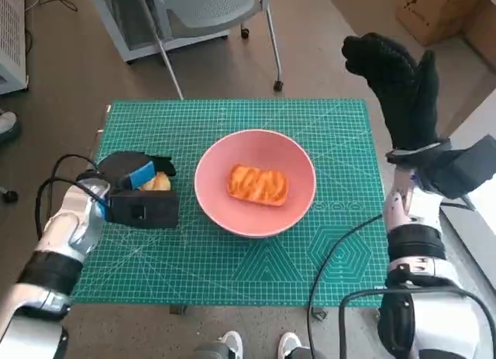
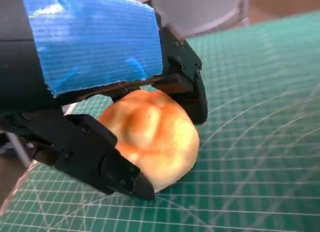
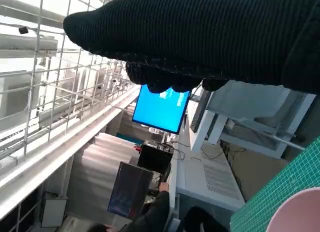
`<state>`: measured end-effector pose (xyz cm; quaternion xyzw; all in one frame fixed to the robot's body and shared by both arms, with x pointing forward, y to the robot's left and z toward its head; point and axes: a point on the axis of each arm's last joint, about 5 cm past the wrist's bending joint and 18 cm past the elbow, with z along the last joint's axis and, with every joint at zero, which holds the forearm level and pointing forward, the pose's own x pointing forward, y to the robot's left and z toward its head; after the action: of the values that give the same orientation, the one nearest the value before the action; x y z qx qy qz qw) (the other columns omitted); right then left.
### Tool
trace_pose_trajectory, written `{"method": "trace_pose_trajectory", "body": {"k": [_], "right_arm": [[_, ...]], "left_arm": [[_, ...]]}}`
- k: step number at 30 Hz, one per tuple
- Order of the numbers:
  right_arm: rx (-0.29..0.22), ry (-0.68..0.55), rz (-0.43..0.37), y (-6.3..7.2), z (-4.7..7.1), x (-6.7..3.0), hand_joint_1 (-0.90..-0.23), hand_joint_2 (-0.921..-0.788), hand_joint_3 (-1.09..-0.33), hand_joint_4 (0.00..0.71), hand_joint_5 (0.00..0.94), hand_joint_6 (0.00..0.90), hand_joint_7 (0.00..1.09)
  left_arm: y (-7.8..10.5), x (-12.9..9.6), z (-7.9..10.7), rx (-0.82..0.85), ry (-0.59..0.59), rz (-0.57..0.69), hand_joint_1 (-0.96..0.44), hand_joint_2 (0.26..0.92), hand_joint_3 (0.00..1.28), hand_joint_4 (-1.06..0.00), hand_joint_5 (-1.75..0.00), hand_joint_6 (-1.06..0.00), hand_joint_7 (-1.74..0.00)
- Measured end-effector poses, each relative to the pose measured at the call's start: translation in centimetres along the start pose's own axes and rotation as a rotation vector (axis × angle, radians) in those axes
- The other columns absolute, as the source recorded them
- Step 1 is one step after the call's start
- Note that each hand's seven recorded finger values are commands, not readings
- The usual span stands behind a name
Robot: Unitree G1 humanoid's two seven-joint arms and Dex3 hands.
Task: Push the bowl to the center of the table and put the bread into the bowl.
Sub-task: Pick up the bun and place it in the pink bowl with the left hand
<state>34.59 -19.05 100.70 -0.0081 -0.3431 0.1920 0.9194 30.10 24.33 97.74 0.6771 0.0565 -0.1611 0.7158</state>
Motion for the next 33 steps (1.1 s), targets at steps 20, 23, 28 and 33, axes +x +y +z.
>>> {"method": "trace_pose_trajectory", "body": {"k": [20, 23, 28, 33], "right_arm": [[0.015, 0.014, 0.01, 0.3, -0.2, 0.11, -0.664, -0.921, -0.617, 0.213, 0.002, 0.36, 0.0], [0.019, 0.015, 0.011, 0.3, -0.2, 0.11, -0.667, -0.921, -0.618, 0.213, 0.002, 0.36, 0.0], [0.023, 0.016, 0.018, 0.3, -0.2, 0.09, -0.67, -0.921, -0.617, 0.214, 0.002, 0.36, 0.0], [0.027, 0.015, 0.021, 0.4, -0.3, 0.1, -0.67, -0.921, -0.617, 0.215, 0.002, 0.36, 0.0]], "left_arm": [[7.8, -4.5, 3.2, -0.036, -0.211, 0.353, 0.0, 0.92, 0.04, -0.71, -1.09, -0.68, -1.16], [8.6, -5.1, 4.1, -0.012, -0.238, 0.402, 0.0, 0.92, 0.02, -0.72, -1.07, -0.69, -1.15], [9.6, -6.0, 5.7, 0.015, -0.293, 0.47, 0.0, 0.918, 0.01, -0.75, -1.05, -0.71, -1.13], [9.9, -6.4, 7.6, 0.045, -0.37, 0.499, 0.0, 0.917, 0.01, -0.74, -1.04, -0.73, -1.12]]}}
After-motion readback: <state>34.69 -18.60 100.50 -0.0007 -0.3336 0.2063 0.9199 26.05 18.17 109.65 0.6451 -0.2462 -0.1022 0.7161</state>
